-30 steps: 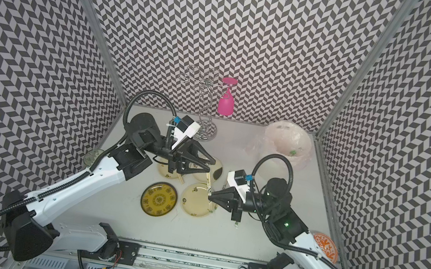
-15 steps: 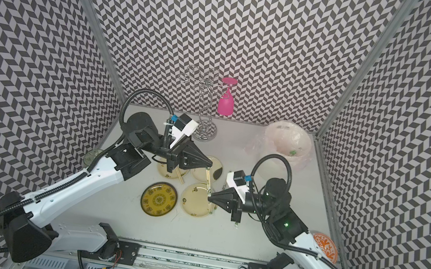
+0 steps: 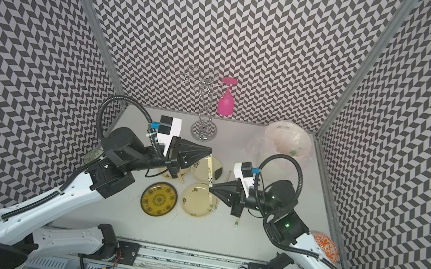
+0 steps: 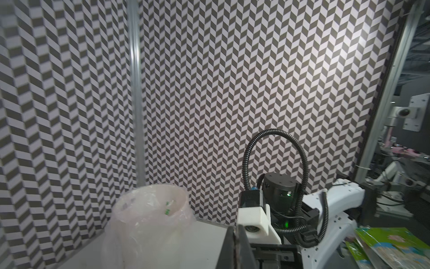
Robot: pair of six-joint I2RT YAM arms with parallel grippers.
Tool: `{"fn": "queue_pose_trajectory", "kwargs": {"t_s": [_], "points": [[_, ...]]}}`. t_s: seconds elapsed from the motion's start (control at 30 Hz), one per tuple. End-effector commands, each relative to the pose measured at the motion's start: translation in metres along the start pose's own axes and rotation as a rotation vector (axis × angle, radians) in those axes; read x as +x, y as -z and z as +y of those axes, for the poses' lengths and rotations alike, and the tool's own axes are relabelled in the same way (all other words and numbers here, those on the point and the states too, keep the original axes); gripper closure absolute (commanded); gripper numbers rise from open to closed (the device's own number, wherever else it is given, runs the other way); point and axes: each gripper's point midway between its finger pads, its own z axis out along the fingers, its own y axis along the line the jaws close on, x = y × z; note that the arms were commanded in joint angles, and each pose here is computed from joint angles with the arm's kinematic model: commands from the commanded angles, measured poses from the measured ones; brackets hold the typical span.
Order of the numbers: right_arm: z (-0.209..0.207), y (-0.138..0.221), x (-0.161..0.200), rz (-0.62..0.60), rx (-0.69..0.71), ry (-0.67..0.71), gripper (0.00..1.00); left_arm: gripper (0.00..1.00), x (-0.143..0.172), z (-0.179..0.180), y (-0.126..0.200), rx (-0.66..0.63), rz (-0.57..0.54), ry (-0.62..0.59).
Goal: Remove the packaging of disposable chopsticks
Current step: Remove the packet bag from the disposable chopsticks.
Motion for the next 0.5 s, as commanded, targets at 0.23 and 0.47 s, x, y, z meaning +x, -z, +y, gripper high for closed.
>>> {"fn": "queue_pose_trajectory", "kwargs": {"t_s": [0.23,0.47], "points": [[-0.001,-0.005,-0.073,-0.188,0.026,-0.276,1.00,1.00,0.040,0.004,-0.007,-0.418,0.041,-0.349],[0.006,0.000,-0.110,-0.239,0.053,-0.223,1.00,1.00,0.079,-0.004,-0.007,-0.434,0.116,-0.345]]}}
